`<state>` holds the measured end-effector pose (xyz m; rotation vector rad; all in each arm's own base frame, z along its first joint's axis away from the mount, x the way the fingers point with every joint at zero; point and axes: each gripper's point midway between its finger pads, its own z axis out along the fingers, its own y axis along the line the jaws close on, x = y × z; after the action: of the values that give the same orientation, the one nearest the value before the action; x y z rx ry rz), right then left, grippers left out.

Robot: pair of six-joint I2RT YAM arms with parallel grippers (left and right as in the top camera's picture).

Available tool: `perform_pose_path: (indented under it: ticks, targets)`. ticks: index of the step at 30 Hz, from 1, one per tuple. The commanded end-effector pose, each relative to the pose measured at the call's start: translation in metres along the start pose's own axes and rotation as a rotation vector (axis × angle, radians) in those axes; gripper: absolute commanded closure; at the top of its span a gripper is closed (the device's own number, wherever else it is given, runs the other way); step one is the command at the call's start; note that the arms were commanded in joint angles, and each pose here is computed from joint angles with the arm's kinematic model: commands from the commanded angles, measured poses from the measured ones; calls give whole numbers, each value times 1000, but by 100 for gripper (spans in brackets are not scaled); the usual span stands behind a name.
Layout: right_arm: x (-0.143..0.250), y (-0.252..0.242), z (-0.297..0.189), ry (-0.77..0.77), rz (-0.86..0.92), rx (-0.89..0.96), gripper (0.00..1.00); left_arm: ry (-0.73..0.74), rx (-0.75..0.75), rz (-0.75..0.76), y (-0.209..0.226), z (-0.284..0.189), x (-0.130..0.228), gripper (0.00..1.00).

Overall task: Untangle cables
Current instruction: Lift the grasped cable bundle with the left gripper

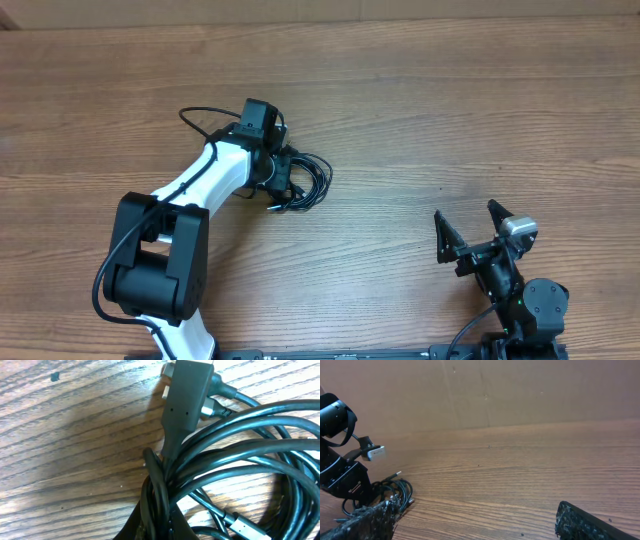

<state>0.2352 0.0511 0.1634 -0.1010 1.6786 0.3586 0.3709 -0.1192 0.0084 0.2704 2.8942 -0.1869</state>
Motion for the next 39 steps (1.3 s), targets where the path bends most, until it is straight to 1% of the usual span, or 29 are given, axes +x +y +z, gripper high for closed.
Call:
perform_pose_path:
  ticks: [1, 3, 6, 14, 25, 33, 37, 39]
  targets:
    - [-5, 1, -1, -14, 6, -4, 0, 9, 51, -11, -9, 3, -1, 96]
    - [-5, 1, -1, -14, 5, -4, 0, 16, 58, -34, -10, 3, 0, 96]
    - [-5, 1, -1, -14, 6, -4, 0, 35, 115, -74, -20, 2, 4, 96]
    - [-5, 1, -1, -14, 6, -4, 0, 95, 343, -211, -59, -8, 9, 96]
    - [-5, 1, -1, -14, 5, -4, 0, 147, 576, -226, -95, -26, 12, 96]
    - [-5, 1, -1, -14, 5, -4, 0, 151, 592, -229, -98, -28, 12, 96]
    - [-5, 1, -1, -14, 5, -4, 0, 163, 589, -276, -98, -28, 11, 96]
    - [-5, 1, -1, -14, 6, -4, 0, 157, 590, -274, -98, -28, 10, 96]
